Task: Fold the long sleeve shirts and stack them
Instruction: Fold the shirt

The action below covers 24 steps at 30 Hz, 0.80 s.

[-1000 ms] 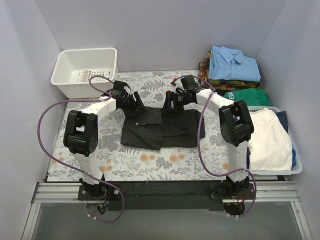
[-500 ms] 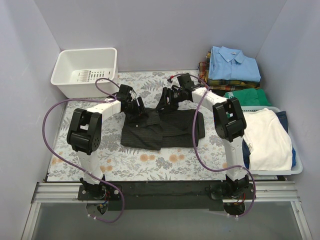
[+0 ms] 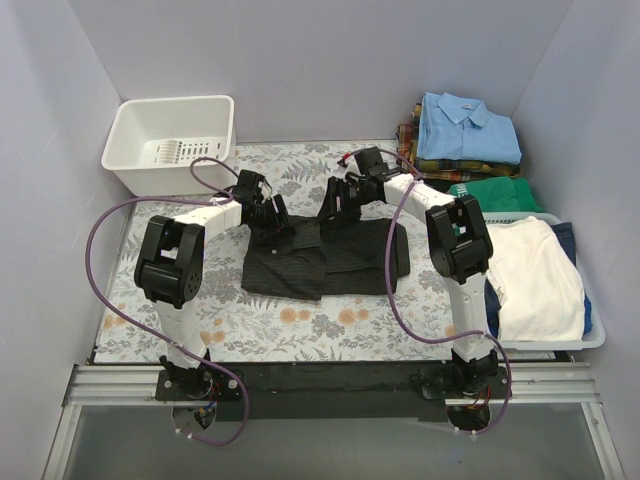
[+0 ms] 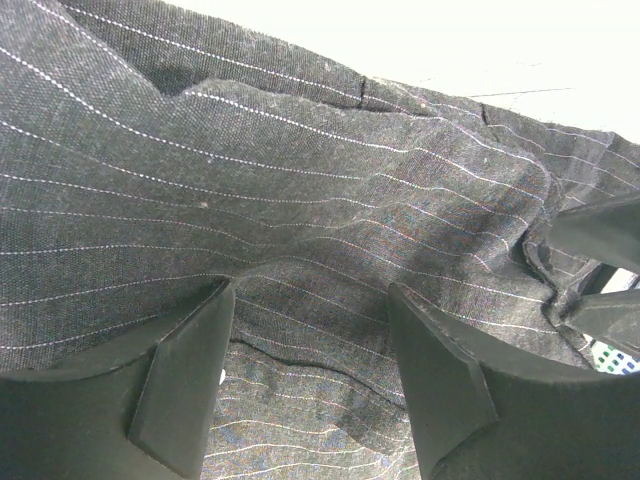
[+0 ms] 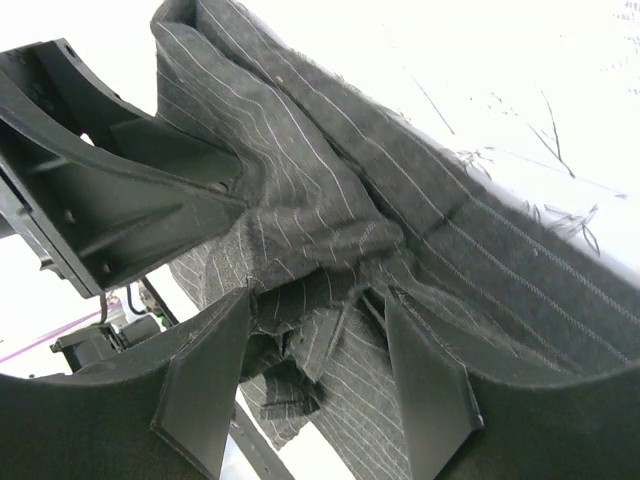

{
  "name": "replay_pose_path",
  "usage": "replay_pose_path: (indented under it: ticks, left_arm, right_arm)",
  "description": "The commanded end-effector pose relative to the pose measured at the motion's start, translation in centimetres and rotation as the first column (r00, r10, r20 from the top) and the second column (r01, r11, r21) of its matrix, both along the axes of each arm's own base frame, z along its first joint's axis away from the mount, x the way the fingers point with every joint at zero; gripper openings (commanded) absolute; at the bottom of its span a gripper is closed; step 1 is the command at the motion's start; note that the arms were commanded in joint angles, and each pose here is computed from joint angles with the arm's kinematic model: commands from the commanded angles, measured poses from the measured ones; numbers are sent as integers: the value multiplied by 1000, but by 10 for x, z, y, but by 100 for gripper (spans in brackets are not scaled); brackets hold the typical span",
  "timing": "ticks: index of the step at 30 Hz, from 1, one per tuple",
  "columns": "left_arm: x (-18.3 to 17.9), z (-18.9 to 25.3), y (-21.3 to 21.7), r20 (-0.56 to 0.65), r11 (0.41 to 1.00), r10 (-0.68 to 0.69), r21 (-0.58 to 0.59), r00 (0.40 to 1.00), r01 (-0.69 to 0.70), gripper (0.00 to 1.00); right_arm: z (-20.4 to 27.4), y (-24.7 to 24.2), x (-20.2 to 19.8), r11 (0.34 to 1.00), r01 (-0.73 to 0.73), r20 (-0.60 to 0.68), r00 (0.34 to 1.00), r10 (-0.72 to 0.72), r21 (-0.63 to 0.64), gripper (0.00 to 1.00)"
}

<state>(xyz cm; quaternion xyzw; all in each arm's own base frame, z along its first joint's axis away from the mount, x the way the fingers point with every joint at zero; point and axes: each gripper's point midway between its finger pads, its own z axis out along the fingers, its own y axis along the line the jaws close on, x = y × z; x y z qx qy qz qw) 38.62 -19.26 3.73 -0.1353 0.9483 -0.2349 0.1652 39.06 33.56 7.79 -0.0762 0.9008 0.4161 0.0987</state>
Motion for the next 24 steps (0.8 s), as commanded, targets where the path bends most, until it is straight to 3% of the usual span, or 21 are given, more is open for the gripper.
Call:
replay_pose_path:
  ticks: [1, 11, 18, 20, 24]
  left_arm:
    - [-27, -38, 17, -109, 996, 3, 87, 994, 6, 63]
    - [-21, -33, 13, -85, 997, -24, 76, 996, 30, 64]
    - [-18, -29, 9, -71, 998, -37, 57, 997, 41, 64]
    - [-18, -28, 8, -67, 998, -38, 51, 997, 41, 64]
    - [-13, -21, 6, -43, 998, -39, 40, 998, 41, 64]
  right_arm:
    - [15, 14, 15, 997, -37, 48, 998, 34, 64, 65]
    - [49, 52, 20, 955, -132, 59, 991, 120, 267, 65]
    - [109, 71, -3, 840, -281, 169, 959, 228, 464, 65]
    - [120, 71, -6, 811, -313, 217, 948, 234, 495, 64]
    - [127, 63, -4, 833, -292, 265, 947, 182, 470, 62]
